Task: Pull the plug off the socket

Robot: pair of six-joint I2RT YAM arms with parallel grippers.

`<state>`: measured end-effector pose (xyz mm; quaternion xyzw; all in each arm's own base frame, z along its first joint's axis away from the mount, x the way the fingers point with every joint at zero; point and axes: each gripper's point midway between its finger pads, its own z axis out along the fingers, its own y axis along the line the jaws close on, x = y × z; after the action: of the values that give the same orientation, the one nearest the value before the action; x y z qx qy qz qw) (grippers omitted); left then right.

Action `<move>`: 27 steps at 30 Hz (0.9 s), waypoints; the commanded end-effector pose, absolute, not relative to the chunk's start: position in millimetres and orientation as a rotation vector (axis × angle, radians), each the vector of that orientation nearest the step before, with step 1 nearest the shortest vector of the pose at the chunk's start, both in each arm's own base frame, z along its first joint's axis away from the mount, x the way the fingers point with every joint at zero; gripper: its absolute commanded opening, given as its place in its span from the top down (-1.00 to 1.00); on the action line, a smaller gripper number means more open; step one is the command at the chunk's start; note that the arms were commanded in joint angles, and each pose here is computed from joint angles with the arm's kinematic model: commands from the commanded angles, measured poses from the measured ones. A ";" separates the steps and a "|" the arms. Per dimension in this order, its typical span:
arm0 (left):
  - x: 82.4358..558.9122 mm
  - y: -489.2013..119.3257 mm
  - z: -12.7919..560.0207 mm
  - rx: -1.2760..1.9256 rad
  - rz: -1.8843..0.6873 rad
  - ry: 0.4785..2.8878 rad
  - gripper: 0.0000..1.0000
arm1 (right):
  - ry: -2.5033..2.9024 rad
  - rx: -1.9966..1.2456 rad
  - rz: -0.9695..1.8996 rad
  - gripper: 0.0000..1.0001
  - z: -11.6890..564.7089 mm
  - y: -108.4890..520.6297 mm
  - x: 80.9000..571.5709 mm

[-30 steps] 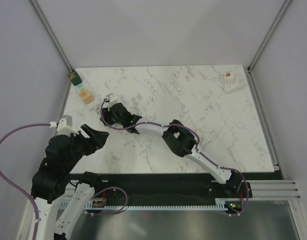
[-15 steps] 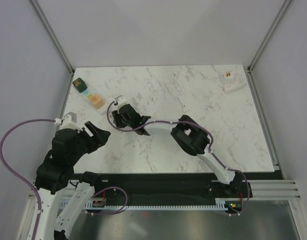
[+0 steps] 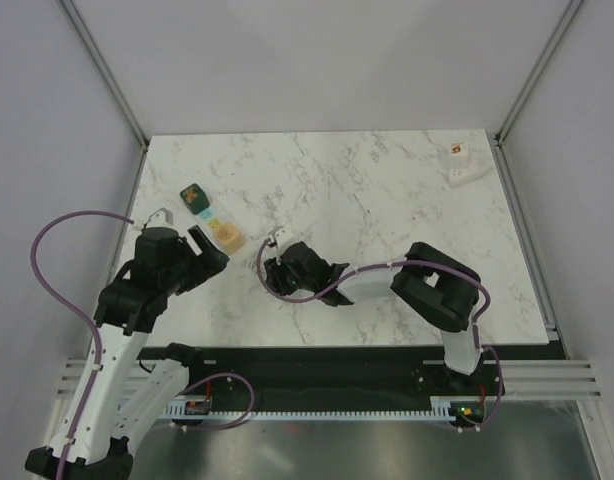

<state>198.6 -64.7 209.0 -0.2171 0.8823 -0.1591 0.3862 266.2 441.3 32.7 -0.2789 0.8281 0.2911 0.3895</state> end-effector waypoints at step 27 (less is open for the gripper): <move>260.9 -59.8 122.1 -0.578 -0.093 2.530 -0.83 | 1.764 -0.786 0.867 -0.59 103.7 456.7 194.7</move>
<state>232.1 -62.8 104.7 -0.2234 0.9496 -0.0367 0.2167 187.4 450.1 83.1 -0.3380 0.7479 0.3430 0.4569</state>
